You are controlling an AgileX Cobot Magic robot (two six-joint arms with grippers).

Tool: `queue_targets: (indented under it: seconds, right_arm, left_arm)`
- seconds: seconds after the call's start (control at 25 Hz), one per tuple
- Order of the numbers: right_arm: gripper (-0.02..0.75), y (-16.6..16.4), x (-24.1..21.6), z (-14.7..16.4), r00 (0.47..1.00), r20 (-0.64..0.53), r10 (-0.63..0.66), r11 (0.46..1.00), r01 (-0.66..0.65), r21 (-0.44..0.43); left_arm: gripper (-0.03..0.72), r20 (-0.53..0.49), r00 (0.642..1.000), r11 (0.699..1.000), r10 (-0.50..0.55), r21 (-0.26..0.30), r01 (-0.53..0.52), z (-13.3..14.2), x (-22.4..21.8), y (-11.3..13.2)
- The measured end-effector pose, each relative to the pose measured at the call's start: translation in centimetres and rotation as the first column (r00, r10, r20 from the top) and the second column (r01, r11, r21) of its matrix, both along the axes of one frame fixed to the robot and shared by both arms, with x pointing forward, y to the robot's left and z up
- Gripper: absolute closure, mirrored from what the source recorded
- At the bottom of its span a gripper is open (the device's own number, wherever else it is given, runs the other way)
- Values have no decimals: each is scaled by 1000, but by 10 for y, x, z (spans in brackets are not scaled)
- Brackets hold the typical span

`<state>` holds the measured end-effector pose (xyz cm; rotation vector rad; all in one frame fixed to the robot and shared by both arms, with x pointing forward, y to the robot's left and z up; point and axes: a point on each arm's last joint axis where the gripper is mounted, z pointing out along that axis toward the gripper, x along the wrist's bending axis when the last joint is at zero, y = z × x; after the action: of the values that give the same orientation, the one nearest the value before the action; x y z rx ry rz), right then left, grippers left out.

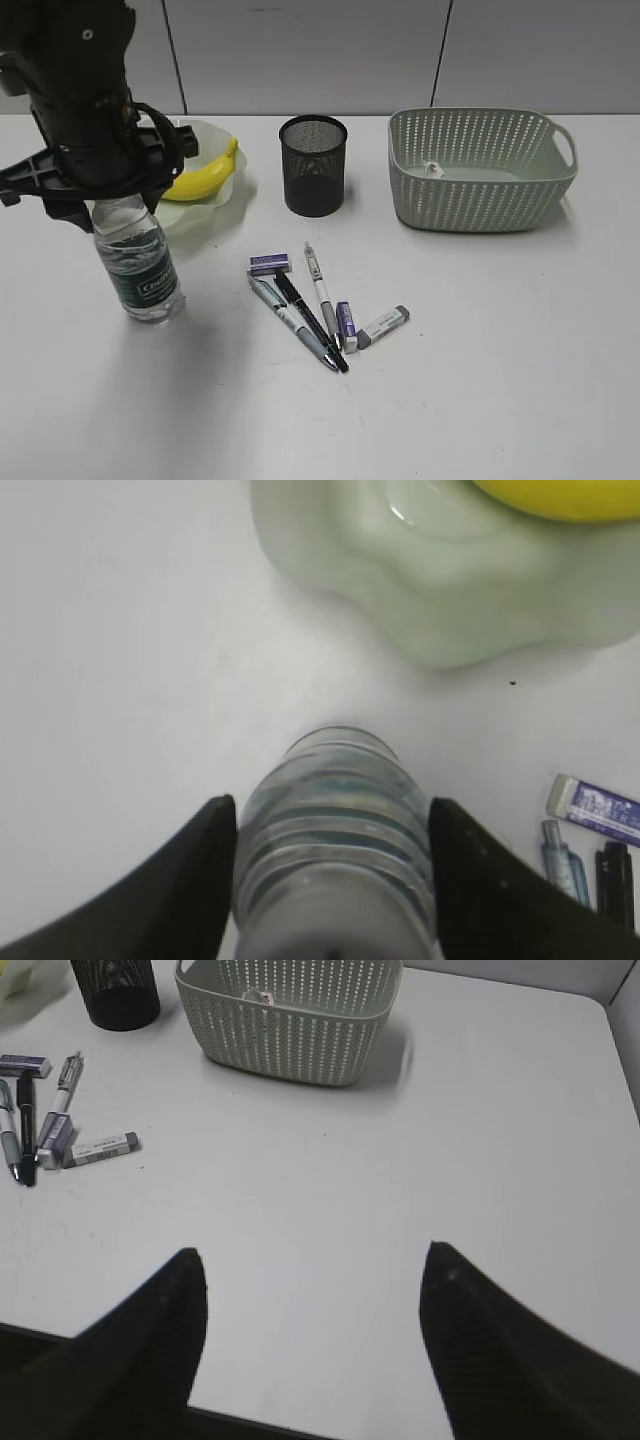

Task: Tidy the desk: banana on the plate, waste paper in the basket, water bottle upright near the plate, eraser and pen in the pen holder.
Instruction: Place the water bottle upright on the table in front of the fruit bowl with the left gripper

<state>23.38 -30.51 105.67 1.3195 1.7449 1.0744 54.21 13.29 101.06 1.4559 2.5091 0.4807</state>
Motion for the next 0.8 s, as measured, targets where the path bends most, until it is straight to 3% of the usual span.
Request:
queue_targets:
  seconds: [0.56, 0.8]
  right_arm:
    - [214, 0, 0, 0, 1000, 0, 0, 1000, 0, 0]
    - [218, 0, 0, 0, 1000, 0, 0, 1000, 0, 0]
  left_arm:
    - [262, 17, 1000, 999, -14, 41, 13, 1, 2, 3]
    - [263, -5, 1000, 1000, 1, 17, -1, 0, 0, 1]
